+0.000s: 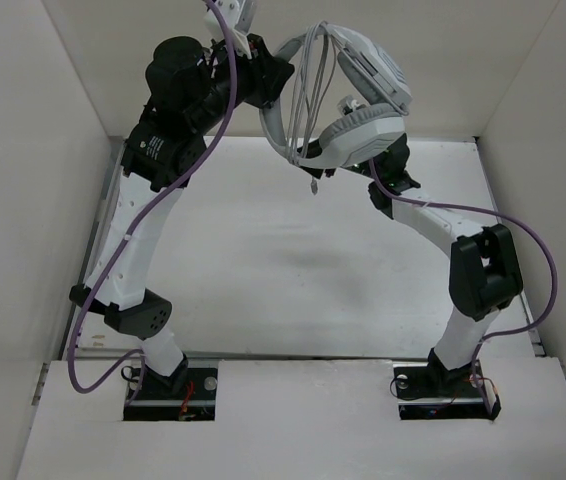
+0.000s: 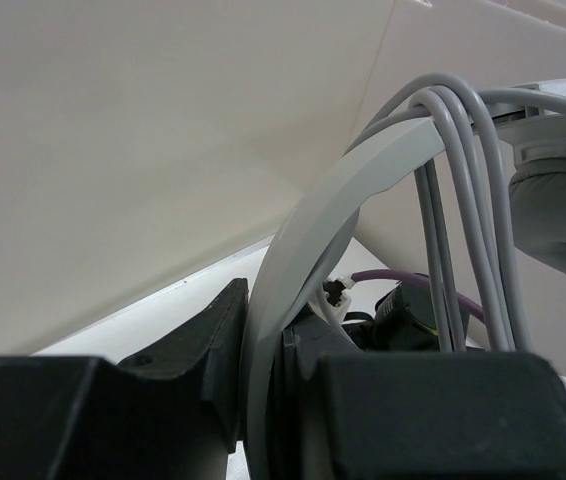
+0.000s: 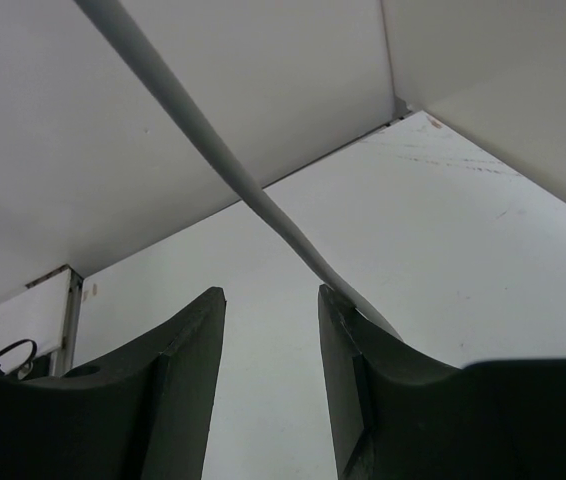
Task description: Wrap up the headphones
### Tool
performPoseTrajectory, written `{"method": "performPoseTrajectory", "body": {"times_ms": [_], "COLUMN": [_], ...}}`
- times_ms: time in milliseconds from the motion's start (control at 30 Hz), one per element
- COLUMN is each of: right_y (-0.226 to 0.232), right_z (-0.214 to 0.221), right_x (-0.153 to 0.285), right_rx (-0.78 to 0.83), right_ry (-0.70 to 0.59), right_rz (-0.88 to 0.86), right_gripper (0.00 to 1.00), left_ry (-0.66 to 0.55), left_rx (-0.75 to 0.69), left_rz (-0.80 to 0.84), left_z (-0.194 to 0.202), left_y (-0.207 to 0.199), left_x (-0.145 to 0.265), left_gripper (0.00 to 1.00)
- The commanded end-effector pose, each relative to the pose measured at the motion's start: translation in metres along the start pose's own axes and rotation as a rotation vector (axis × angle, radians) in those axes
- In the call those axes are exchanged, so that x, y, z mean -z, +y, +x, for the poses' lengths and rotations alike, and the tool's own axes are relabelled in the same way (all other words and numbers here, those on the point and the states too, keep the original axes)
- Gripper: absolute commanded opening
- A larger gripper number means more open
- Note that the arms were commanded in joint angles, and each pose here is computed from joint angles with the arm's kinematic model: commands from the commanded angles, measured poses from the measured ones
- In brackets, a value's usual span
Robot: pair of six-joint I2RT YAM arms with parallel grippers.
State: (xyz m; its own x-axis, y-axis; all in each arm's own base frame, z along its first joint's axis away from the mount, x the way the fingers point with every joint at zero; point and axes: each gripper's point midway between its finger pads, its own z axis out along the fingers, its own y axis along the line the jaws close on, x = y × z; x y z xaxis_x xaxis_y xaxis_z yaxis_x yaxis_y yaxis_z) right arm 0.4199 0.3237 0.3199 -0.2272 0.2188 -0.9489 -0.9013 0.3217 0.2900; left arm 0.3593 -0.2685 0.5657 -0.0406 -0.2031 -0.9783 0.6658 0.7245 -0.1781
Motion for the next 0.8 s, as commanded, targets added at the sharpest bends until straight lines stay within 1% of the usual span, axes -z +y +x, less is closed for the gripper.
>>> {"method": "performPoseTrajectory", "body": {"times_ms": [0,200,333,533,767], "right_y": [0.004,0.022,0.027,0.035,0.024], "right_z": [-0.023,-0.014,-0.017,-0.022,-0.029], "right_x": [-0.005,0.012,0.028,0.038,0.025], "right_rx": [0.067,0.052,0.049,0.058,0.067], "right_ry": [-0.045,-0.029,-0.035,-0.042,-0.058], "right_rz": [-0.019,-0.033,-0.014,-0.016,-0.009], "right_gripper": [0.48,0.48,0.48,0.48,0.48], "left_ry": [-0.226,-0.210,-0.197,-0.193,-0.201], "left_rx": [0.011,-0.007,-0.016,-0.023,-0.009], "left_rz": [0.065,-0.007,-0.027,-0.025,0.010], "left_z": [-0.076,-0.069,-0.063,-0.061,-0.065], "left_y": [-0.027,0.004,0.013,0.011,-0.004], "left_x": [0.034,0.027,0.024,0.024,0.028], "left_gripper": [0.02,0.02,0.02,0.02,0.02]}}
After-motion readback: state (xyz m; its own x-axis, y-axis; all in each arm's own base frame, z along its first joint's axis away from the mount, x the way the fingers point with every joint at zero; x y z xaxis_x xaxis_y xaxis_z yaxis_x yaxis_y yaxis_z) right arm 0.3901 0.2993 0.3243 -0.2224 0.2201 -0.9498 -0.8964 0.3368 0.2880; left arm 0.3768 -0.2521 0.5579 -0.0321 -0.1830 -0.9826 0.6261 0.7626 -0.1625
